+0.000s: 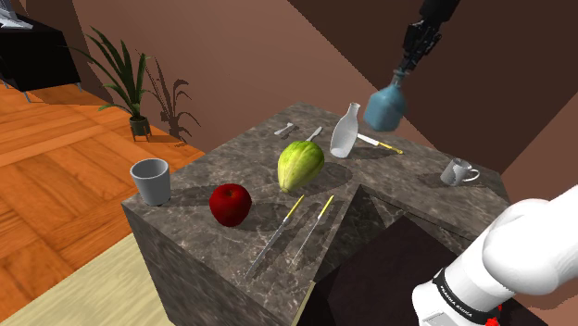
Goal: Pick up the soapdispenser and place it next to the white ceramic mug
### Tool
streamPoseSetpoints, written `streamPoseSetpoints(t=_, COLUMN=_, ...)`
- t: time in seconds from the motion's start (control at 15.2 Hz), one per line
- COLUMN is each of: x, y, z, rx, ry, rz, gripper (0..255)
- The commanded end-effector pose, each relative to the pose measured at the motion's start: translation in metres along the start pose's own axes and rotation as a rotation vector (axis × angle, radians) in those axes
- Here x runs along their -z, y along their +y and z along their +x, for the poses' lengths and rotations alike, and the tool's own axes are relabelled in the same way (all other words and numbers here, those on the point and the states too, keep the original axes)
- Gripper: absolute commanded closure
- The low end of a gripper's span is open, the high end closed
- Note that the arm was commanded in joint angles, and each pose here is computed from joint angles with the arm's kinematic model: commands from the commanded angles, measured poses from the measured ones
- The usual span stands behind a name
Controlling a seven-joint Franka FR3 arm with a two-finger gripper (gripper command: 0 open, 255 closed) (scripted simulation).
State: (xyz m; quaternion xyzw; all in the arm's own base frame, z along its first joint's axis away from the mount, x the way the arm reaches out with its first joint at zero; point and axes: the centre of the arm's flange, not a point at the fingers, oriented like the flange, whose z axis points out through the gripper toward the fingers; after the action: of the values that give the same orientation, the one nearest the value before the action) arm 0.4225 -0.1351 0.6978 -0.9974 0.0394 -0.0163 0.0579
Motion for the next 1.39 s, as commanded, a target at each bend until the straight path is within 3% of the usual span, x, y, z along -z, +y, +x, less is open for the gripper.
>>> streamPoseSetpoints(t=0.0, x=0.002, y=0.026, z=-0.013, rx=0.001, ry=0.001, rz=0.0, gripper=255)
streamPoseSetpoints(t=1.32, x=-0.012, y=0.258, z=-0.137, rx=0.001, ry=0.001, rz=0.0, gripper=255)
